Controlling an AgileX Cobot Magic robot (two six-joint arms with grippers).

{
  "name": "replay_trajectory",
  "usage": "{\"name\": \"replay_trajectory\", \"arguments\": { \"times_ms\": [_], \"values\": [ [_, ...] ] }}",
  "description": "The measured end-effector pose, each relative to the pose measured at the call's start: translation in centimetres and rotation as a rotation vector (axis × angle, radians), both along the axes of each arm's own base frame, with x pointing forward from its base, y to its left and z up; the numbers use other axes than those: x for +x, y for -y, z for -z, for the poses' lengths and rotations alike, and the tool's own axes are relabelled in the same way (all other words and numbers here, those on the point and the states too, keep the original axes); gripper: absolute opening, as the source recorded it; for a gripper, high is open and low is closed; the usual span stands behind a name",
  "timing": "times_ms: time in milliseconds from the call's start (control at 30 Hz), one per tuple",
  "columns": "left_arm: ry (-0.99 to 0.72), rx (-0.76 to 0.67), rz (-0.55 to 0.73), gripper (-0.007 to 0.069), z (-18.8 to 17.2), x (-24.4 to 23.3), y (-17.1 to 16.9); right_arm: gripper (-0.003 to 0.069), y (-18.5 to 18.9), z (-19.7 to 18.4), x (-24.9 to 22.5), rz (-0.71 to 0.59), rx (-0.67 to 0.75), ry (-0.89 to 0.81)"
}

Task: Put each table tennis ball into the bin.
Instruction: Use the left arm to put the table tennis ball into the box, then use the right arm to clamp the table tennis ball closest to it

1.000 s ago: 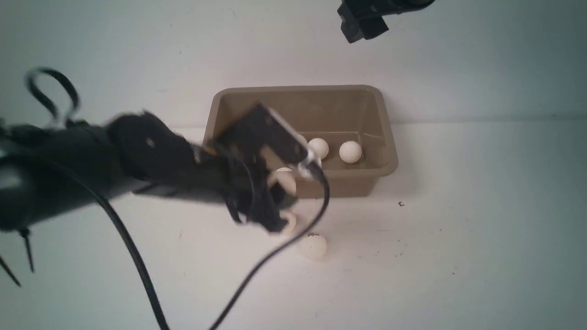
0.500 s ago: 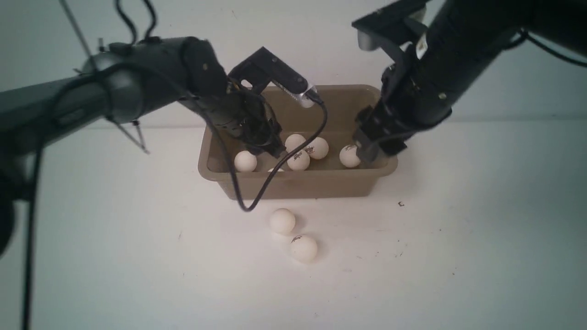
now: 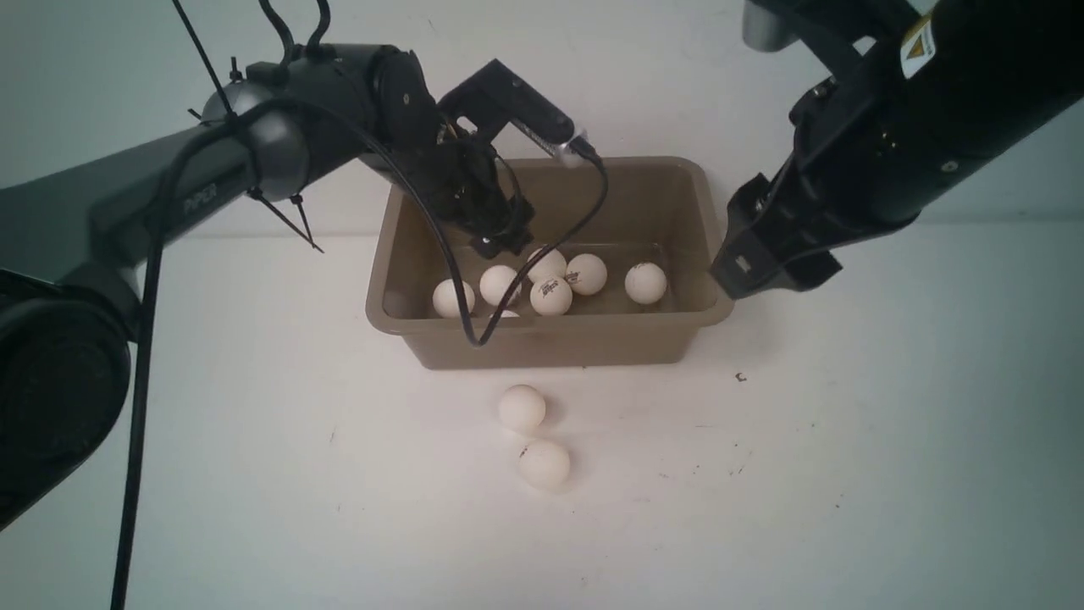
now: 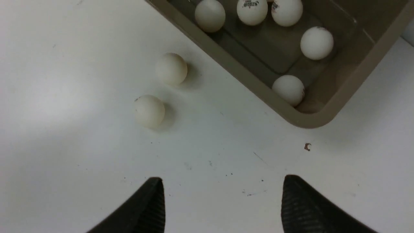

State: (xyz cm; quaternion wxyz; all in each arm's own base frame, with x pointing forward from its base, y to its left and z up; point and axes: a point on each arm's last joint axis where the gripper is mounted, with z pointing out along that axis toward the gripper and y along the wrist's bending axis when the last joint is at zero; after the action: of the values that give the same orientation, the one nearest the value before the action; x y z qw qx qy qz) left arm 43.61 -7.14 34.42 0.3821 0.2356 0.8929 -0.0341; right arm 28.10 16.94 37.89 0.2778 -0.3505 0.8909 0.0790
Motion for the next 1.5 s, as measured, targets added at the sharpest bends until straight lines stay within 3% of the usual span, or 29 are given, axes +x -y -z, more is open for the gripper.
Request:
{"name": "replay_trajectory", "arguments": {
  "times_ms": [167, 267, 400, 567, 800, 1200, 1500],
  "values": [
    [0.109, -0.107, 0.057, 0.0094, -5.3, -4.8, -4.0, 0.0441, -2.1, 3.5, 2.3, -0.033, 0.029, -0.084],
    [0.139, -0.109, 0.063, 0.0050, -5.4, -7.5, -5.1, 0.0441, -3.2, 6.1, 3.7, -0.041, 0.035, -0.139],
    [0.235, -0.094, -0.030, 0.0005, -4.7, -11.9, -6.5, 0.0441, -4.2, 9.2, 4.9, -0.040, 0.019, -0.213],
    [0.273, -0.103, -0.087, -0.0001, -2.7, -17.1, -6.5, 0.0417, -6.0, 10.2, 4.5, -0.098, 0.020, -0.220],
    [0.252, -0.102, -0.104, -0.0003, -0.4, -20.5, -6.3, 0.0377, -10.4, 11.9, 1.8, -0.189, -0.069, -0.202],
    [0.366, -0.102, -0.072, -0.0004, -3.3, -24.4, -5.8, 0.0428, -11.8, 17.3, 2.5, -0.138, -0.184, -0.274],
    [0.412, -0.105, -0.036, -0.0004, -4.6, -27.1, -5.3, 0.0468, -12.1, 18.2, 3.0, -0.135, -0.175, -0.259]
  ]
}}
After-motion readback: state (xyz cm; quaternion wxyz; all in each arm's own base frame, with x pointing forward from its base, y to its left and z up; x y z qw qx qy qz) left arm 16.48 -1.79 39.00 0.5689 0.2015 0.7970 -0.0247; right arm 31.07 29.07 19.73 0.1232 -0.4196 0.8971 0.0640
